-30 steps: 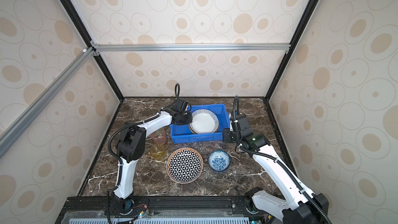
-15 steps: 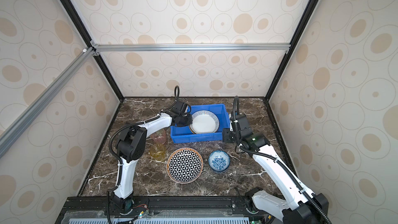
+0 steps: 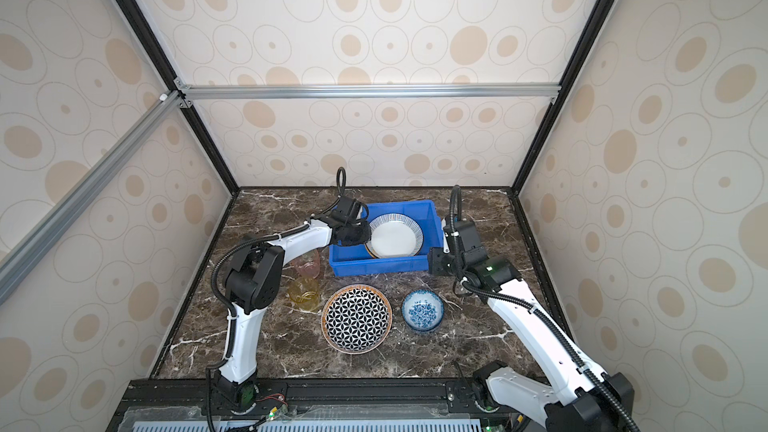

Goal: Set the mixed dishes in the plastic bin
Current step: 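Settle the striped plate flat onto the dotted plate with the left gripper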

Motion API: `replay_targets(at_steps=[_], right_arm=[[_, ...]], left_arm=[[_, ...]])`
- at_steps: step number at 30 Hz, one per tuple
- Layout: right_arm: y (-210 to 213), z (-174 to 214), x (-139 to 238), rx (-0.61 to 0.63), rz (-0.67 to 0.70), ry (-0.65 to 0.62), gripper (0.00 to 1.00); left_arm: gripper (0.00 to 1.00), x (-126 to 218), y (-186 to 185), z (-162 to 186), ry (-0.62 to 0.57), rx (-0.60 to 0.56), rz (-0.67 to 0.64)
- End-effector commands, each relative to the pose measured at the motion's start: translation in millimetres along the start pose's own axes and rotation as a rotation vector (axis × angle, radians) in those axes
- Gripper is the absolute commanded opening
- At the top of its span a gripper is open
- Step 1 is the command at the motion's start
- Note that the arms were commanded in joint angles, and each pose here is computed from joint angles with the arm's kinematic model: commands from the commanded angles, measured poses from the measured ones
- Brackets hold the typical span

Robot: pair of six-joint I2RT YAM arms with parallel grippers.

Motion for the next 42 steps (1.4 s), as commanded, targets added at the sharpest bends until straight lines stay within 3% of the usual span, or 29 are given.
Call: replay_targets(at_steps=[1, 21, 42], right_arm=[[-2.3, 3.4, -0.1, -0.013, 0.001, 0.007, 0.59], [-2.4, 7.8, -0.3, -0.030, -0.011, 0.014, 0.59], [-0.5, 12.2, -0.7, -0.028, -0.040, 0.039, 0.59]], left_arm=[[0.13, -17.4, 28.9, 30.9, 0.124, -0.010, -0.128], [0.18, -11.6, 27.4, 24.9, 0.128, -0.032, -0.165], [0.24, 19.7, 4.8, -2.7, 0.063, -0.078, -0.138]])
Point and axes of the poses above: each gripper's point midway between its finger pads, its own x axis back along the fingers, its own y axis along the line the jaws close on, z = x × y, the point moved 8 cm from there along x, back along the fingers, and after that the axes turned 1 degree about x, right-handed, at the moved point
